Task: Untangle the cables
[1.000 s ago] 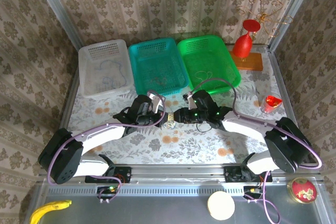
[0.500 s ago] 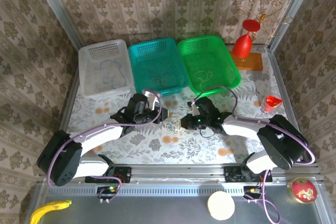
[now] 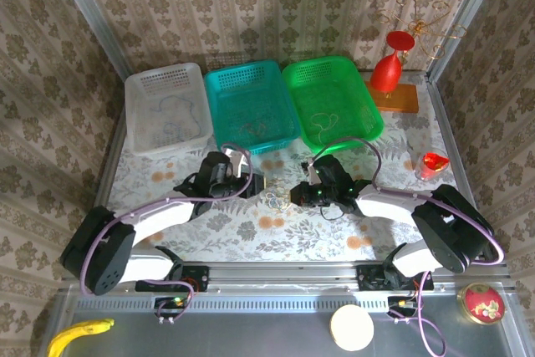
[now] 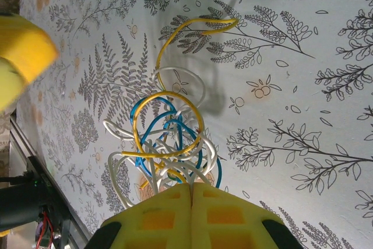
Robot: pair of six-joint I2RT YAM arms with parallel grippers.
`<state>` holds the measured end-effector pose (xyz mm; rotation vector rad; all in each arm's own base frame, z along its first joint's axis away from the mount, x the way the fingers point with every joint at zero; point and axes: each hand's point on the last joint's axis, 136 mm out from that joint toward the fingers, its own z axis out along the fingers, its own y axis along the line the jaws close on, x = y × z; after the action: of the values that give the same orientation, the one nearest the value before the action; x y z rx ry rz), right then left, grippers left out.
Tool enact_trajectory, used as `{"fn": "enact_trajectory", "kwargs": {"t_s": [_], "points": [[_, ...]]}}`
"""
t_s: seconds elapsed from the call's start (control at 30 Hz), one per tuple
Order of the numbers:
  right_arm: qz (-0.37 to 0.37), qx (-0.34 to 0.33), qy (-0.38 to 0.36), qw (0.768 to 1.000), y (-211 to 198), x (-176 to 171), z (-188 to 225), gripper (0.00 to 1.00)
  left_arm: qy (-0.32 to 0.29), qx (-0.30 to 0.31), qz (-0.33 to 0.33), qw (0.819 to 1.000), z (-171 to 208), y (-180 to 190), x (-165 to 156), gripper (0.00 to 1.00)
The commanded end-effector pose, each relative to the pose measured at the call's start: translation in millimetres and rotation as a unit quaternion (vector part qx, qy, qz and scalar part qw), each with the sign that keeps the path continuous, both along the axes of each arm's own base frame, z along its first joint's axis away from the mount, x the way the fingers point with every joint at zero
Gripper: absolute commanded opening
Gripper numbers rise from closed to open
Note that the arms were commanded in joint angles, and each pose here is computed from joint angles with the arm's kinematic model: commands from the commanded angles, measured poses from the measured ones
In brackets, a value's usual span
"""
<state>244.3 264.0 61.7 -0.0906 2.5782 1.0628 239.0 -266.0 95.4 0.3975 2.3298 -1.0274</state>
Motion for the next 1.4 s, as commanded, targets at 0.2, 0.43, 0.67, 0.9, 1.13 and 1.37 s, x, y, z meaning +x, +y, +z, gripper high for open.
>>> {"fn": "enact_trajectory", "kwargs": {"t_s": [0.2, 0.43, 0.67, 0.9, 1.13, 1.37], "points": [[-0.006, 0.010, -0.021, 1.000, 2, 7, 13, 0.00, 0.018, 0.003, -0.050, 0.999, -23, -21, -18, 0.40], [-0.005, 0.011, -0.022, 1.000, 3, 7, 15, 0.00, 0.022, 0.003, -0.054, 0.998, -28, -26, -18, 0.40], [-0.005, 0.011, -0.023, 1.000, 3, 7, 15, 0.00, 0.023, 0.003, -0.056, 0.998, -30, -28, -17, 0.22], [-0.005, 0.009, -0.022, 1.000, 2, 7, 14, 0.00, 0.002, -0.011, -0.052, 0.999, -10, -29, -14, 0.00], [-0.008, 0.009, -0.021, 1.000, 1, 7, 13, 0.00, -0.023, -0.008, -0.047, 0.999, 11, -24, -12, 0.04], [-0.006, 0.012, -0.022, 1.000, 2, 7, 15, 0.00, -0.009, 0.006, -0.044, 0.999, -7, -21, -13, 0.28]]}}
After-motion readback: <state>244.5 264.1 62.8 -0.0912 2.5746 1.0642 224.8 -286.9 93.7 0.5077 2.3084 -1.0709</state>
